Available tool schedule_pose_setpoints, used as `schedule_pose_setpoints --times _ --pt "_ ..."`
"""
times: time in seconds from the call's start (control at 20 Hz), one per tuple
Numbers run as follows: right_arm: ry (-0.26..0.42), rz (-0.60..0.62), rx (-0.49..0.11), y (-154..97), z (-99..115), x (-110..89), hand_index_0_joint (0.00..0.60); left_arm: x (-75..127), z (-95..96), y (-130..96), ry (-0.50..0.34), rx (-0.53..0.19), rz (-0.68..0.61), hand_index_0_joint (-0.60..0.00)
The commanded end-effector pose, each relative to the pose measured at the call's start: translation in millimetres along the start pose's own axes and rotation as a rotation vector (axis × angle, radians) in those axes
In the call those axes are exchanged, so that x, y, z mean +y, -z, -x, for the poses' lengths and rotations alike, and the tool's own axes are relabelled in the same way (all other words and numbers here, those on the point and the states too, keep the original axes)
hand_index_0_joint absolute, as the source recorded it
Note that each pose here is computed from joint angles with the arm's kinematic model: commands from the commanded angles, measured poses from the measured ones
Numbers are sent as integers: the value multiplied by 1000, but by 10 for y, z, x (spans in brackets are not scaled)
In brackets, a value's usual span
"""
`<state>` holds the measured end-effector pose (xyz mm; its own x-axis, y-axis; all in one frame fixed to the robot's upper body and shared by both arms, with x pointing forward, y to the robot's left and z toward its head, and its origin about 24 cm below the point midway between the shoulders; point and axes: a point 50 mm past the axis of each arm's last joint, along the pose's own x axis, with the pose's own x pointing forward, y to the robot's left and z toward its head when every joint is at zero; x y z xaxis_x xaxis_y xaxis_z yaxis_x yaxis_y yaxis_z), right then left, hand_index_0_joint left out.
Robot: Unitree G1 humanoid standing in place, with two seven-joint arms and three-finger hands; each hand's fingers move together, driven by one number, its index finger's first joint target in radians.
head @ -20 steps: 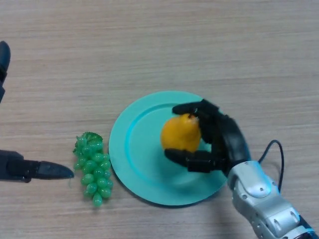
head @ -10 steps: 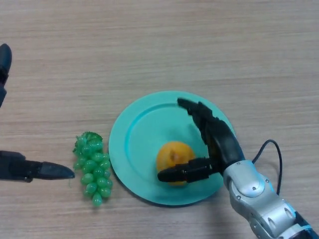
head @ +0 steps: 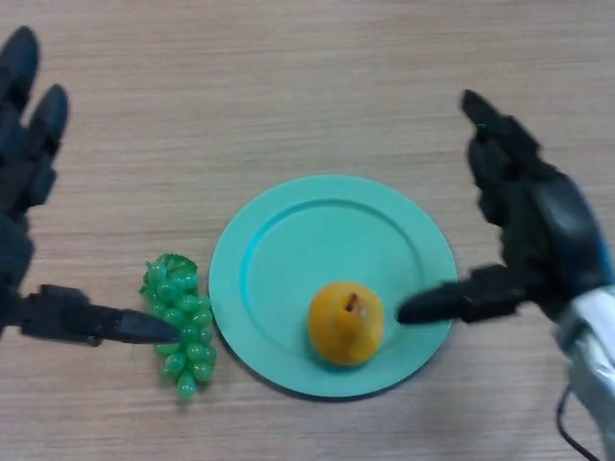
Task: Pick up the yellow pear and place it on the plate
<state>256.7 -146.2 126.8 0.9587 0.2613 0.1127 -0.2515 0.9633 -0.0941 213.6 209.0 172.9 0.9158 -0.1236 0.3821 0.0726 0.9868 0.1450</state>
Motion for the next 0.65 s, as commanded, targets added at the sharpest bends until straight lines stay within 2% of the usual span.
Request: schedule_pose_setpoints --times 0.05,0.15,0.3,0.45,0.65 --pt "-13 76 -185 -373 164 -55 0 54 -54 -317 -25 -182 -109 0" --pt "-30 85 -199 -445 302 -47 0 37 -96 -296 -29 -188 -108 0" --pt "-14 73 -223 -555 444 -115 0 18 -113 -268 -37 -185 -125 0" --pt "-34 120 -242 -623 514 -112 0 30 -116 -310 -36 -186 -137 0" --pt "-28 145 -297 -703 582 -148 0 1 -99 -313 -18 -180 -136 0"
